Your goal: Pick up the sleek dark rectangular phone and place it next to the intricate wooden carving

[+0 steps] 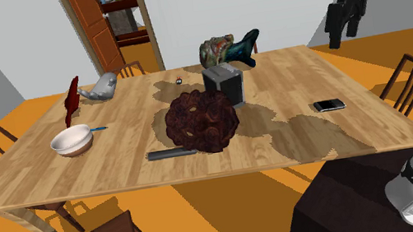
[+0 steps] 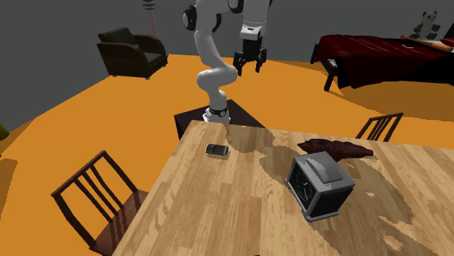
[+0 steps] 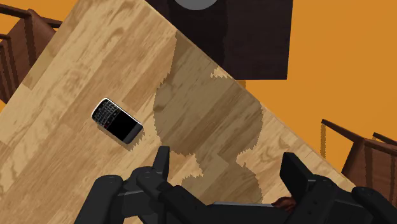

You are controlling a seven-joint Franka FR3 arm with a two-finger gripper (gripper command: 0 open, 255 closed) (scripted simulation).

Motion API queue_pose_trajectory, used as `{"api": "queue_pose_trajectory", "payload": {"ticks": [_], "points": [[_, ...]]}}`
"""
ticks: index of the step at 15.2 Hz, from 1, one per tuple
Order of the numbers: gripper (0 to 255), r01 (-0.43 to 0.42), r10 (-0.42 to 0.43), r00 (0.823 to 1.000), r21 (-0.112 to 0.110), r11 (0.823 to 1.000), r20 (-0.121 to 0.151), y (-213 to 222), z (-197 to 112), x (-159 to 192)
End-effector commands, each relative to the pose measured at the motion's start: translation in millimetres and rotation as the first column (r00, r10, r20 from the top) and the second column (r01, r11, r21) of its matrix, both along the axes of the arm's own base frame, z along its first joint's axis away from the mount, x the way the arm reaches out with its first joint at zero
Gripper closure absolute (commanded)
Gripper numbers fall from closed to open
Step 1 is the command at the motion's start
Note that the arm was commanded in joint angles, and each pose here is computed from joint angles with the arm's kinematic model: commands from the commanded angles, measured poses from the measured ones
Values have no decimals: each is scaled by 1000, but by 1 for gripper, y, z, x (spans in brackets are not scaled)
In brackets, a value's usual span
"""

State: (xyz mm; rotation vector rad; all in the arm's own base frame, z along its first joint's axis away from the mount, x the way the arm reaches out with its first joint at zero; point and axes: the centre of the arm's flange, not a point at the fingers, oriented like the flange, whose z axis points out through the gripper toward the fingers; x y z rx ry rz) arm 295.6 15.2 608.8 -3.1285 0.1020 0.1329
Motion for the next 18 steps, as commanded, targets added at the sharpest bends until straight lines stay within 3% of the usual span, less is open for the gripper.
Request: {"api": "queue_pose_trajectory", "payload": {"ticks": [1, 9, 13, 18], "points": [[0, 0, 0, 1000, 0, 1000, 0, 0, 0, 0], [0, -189, 189, 982, 7, 982, 26, -65, -82, -14], [0, -281, 281, 959, 8, 960, 40, -98, -123, -16], [0, -393, 392, 918, 8, 919, 57, -138, -175, -13]]}}
